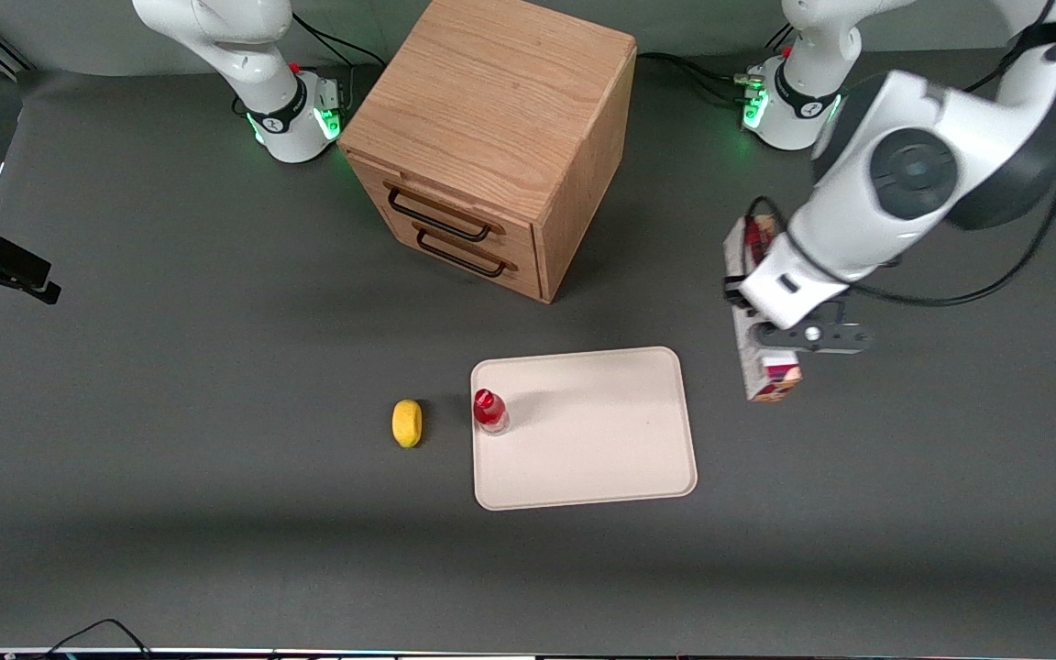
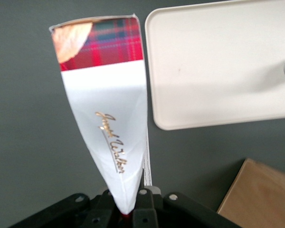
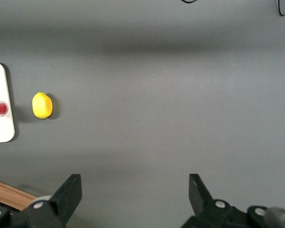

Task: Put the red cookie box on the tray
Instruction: 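Carry the held box over the white tray with the left gripper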

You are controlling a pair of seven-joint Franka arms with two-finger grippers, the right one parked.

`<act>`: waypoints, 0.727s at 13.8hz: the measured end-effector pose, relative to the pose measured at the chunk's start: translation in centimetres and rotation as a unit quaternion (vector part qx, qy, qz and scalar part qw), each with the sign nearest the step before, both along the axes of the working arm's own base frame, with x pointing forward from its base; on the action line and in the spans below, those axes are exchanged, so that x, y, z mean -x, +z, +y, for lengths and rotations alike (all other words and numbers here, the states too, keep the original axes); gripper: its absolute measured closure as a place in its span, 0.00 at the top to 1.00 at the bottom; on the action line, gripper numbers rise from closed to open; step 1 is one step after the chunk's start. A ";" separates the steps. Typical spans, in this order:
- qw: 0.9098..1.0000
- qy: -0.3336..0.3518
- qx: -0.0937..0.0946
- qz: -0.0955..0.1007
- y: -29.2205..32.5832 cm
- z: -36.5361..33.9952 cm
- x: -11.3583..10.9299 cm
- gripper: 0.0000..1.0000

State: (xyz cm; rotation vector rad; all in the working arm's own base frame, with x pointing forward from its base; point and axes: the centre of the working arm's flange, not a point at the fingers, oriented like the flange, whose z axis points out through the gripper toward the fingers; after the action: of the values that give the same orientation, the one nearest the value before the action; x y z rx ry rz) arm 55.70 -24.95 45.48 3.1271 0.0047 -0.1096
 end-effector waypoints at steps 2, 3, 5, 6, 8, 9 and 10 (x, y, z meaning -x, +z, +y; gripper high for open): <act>1.000 0.023 -0.005 -0.001 -3.4 -2.3 -0.4 0.07; 0.999 0.034 -0.004 -0.001 -5.1 -2.8 -0.9 0.07; 0.999 0.053 -0.004 -0.002 -9.0 -3.3 -1.9 0.07; 0.998 0.059 -0.008 -0.004 -11.1 -3.8 -2.3 0.07; 0.998 0.066 -0.017 -0.011 -14.8 -5.5 -2.7 0.07; 0.998 0.062 -0.018 -0.011 -16.3 -6.5 -2.8 0.07; 0.998 0.055 -0.018 -0.010 -17.7 -7.4 -2.9 0.07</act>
State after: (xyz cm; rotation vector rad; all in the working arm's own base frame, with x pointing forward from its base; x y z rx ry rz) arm 58.65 -32.35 27.82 3.1542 0.1789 -0.0779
